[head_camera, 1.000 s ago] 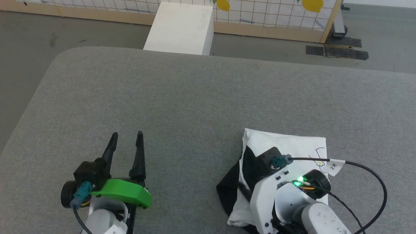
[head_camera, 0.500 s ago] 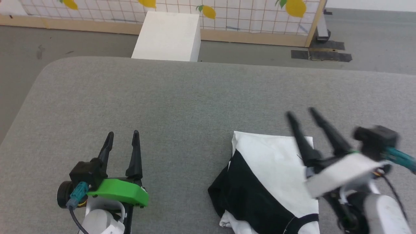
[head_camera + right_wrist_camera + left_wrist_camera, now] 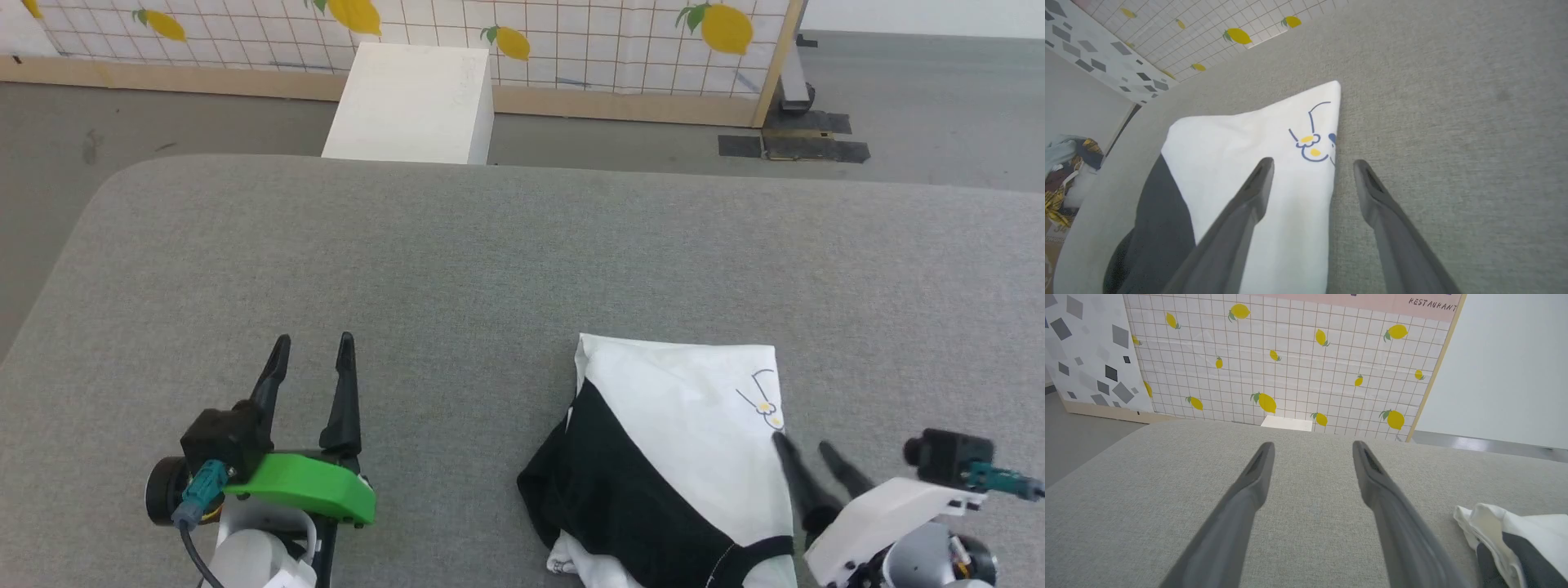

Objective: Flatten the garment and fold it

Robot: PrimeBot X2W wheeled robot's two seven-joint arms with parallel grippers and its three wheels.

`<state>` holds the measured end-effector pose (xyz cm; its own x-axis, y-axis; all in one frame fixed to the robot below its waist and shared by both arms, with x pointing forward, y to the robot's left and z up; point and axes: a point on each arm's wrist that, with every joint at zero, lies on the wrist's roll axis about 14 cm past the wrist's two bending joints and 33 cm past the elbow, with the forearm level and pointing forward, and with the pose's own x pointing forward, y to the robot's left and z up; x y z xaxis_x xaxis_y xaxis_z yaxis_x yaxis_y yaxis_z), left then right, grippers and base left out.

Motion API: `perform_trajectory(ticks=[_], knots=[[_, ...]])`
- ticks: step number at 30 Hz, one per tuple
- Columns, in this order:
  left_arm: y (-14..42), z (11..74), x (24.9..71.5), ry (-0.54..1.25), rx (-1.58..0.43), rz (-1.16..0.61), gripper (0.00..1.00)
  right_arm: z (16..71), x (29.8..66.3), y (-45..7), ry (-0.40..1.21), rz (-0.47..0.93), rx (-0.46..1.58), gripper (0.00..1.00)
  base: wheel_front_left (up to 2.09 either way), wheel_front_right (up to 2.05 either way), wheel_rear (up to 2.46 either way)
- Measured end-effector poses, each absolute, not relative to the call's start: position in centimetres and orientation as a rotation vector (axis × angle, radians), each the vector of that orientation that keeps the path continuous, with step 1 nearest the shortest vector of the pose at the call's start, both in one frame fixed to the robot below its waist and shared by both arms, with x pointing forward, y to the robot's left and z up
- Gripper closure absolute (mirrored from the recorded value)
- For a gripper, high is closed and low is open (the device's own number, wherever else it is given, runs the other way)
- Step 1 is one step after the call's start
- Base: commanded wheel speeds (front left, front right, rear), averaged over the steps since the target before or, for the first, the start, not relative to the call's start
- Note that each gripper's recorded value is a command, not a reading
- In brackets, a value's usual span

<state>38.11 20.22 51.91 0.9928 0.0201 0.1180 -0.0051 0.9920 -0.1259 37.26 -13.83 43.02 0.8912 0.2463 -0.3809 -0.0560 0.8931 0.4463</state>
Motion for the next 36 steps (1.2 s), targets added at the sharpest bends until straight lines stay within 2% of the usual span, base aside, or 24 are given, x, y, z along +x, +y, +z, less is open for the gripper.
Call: perform_trajectory(ticks=[5, 11, 12, 14, 15, 16, 20, 23, 30, 36], knots=[[20.4, 51.7, 37.9, -0.114, -0.125, 0.020, 0.00, 39.6, 35.9, -12.8, 0.605, 0.176, 0.456, 0.00, 0.00, 0.00, 0.00], [20.8, 51.6, 37.7, -0.109, -0.123, 0.031, 0.00, 38.2, 36.0, -11.8, 0.694, 0.202, 0.449, 0.00, 0.00, 0.00, 0.00], [20.9, 51.5, 37.6, -0.108, -0.123, 0.033, 0.00, 38.1, 36.1, -11.6, 0.702, 0.208, 0.447, 0.02, 0.00, 0.00, 0.00], [21.0, 51.5, 37.6, -0.108, -0.123, 0.036, 0.00, 38.1, 36.2, -11.1, 0.718, 0.225, 0.442, 0.60, 0.00, 0.00, 0.00], [21.0, 51.5, 37.6, -0.108, -0.123, 0.037, 0.00, 38.1, 36.2, -11.0, 0.720, 0.228, 0.441, 0.71, 0.00, 0.00, 0.00], [21.0, 51.5, 37.6, -0.107, -0.123, 0.037, 0.00, 38.1, 36.2, -11.0, 0.721, 0.231, 0.440, 1.00, 0.00, 0.00, 0.00], [20.9, 51.4, 37.6, -0.106, -0.124, 0.035, 0.00, 38.4, 36.3, -11.0, 0.714, 0.239, 0.399, 1.00, 0.00, 0.00, 0.00], [20.7, 51.3, 37.8, -0.102, -0.126, 0.030, 0.00, 39.3, 36.7, -11.3, 0.698, 0.252, 0.284, 1.00, 0.00, 0.00, 0.00], [19.3, 51.4, 38.9, -0.107, -0.133, -0.011, 0.00, 44.5, 39.4, -12.3, 0.608, 0.258, -0.172, 1.00, 0.00, 0.00, 0.00], [17.0, 51.6, 40.4, -0.114, -0.143, -0.079, 0.00, 46.5, 40.5, -20.1, 0.608, 0.139, -0.472, 1.00, 0.00, 0.00, 0.00]])
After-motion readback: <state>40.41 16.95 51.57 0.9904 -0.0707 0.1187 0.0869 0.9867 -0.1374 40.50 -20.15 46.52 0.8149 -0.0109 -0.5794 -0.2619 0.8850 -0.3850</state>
